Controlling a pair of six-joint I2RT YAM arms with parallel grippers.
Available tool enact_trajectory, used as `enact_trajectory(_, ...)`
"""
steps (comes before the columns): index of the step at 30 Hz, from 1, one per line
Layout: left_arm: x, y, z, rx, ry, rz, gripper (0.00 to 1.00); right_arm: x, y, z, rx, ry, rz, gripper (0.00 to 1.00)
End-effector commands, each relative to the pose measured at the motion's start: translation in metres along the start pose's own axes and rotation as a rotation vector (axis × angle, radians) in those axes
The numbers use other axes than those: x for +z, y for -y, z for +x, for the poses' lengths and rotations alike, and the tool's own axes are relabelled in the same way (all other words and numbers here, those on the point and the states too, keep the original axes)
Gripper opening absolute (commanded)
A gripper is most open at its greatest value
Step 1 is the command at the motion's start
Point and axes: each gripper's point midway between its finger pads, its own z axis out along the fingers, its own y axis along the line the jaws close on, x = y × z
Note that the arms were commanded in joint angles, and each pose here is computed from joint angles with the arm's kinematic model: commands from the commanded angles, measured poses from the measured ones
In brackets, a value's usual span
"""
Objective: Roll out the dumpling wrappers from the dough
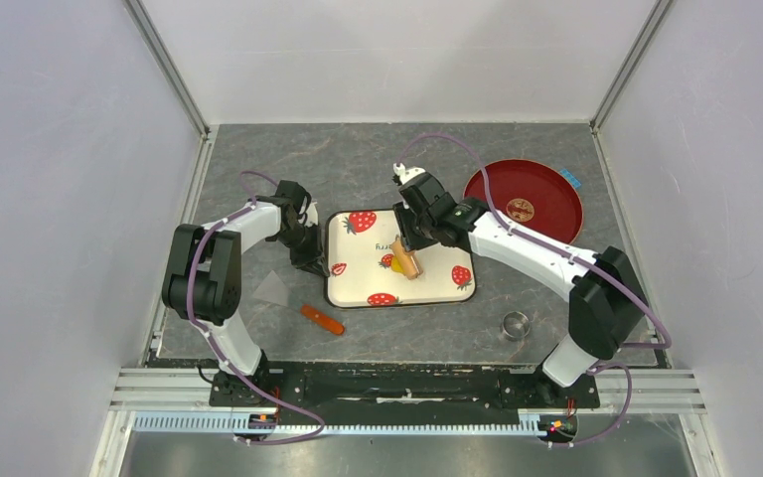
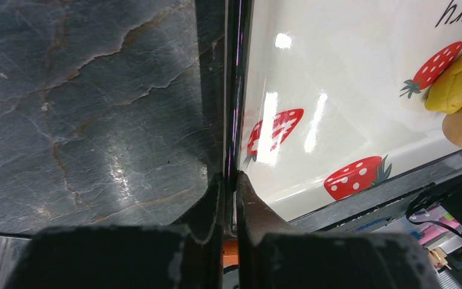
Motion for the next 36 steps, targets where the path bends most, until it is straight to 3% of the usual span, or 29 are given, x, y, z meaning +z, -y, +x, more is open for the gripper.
enact_trajectory(1, 0.013, 0.002, 0.006, 0.032, -0.037, 0.009, 0.02, 0.017, -0.037, 0.131, 0.093, -0.457, -0.158, 0.0)
enact_trajectory(36, 0.015, 0.002, 0.008, 0.035, -0.045, 0.007, 0.02, 0.014, -0.058, 0.148, 0.092, -0.468, -0.213, 0.0)
